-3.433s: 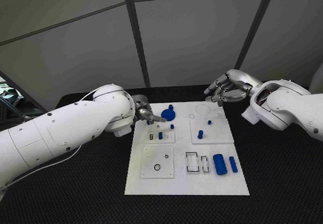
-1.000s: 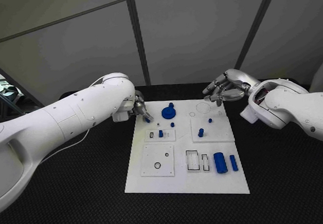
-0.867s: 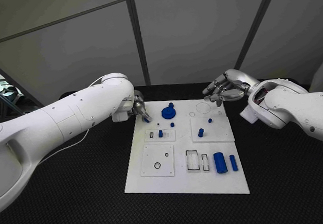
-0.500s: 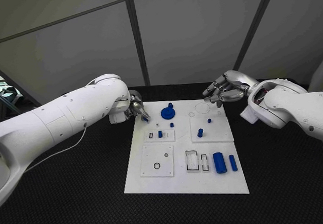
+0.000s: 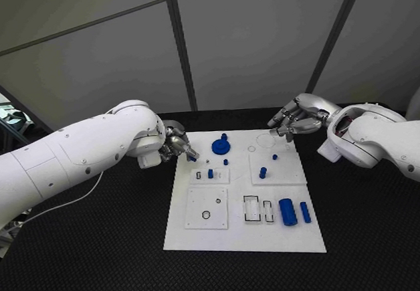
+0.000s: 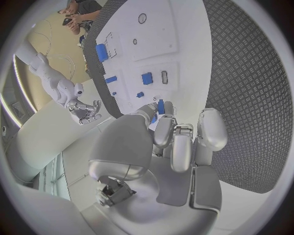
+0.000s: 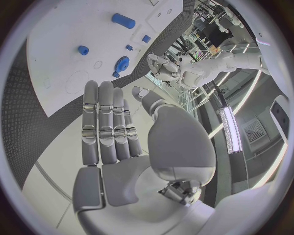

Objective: Assemble the parts on the task board

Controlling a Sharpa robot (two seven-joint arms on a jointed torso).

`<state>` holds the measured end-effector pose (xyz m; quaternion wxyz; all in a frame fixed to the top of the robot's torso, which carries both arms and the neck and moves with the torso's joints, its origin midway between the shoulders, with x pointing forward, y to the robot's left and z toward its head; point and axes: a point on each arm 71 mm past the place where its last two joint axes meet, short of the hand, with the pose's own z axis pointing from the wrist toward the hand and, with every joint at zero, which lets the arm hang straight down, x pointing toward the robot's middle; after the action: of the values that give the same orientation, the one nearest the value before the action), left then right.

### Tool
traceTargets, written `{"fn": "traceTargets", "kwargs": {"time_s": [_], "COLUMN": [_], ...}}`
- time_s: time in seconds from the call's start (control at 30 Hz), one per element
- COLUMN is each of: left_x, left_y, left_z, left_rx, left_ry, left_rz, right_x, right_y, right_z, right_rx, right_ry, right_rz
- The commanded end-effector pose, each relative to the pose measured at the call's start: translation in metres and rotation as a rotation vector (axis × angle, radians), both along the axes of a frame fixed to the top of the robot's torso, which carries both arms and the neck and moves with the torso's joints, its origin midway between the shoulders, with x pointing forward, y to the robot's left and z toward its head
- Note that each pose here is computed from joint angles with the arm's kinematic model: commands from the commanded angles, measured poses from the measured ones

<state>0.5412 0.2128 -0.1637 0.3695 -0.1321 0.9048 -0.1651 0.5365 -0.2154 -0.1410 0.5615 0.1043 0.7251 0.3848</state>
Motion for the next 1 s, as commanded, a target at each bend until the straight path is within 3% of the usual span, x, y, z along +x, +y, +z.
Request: {"fn": "traceTargets", "kwargs": {"time_s": [0.03,0.23,0.57,1.0], "left_x": [-0.0049,-0.0150,-0.0262,-0.0304], "left_y": [-0.001,-0.005,-0.009,-0.016], "left_z": [0.0001,-0.0067,-0.0214,-0.0280], "left_rx": [-0.017,0.020,0.054,0.125], "left_ry": [-0.029,-0.077,-0.098,-0.123], "left_rz": [0.048,0.041,0.042,-0.005], "right_x": [0.000,0.000,0.000,-0.001], "right_y": [0.001,0.002,0.002,0.003], "right_z": [0.000,0.000,0.000,0.000], "right_rx": [-0.002,-0.003,-0.003,-0.006], "right_ry": [0.007,0.008,0.009,0.004], "right_rz": [0.008,0.010,0.010,0.016]}}
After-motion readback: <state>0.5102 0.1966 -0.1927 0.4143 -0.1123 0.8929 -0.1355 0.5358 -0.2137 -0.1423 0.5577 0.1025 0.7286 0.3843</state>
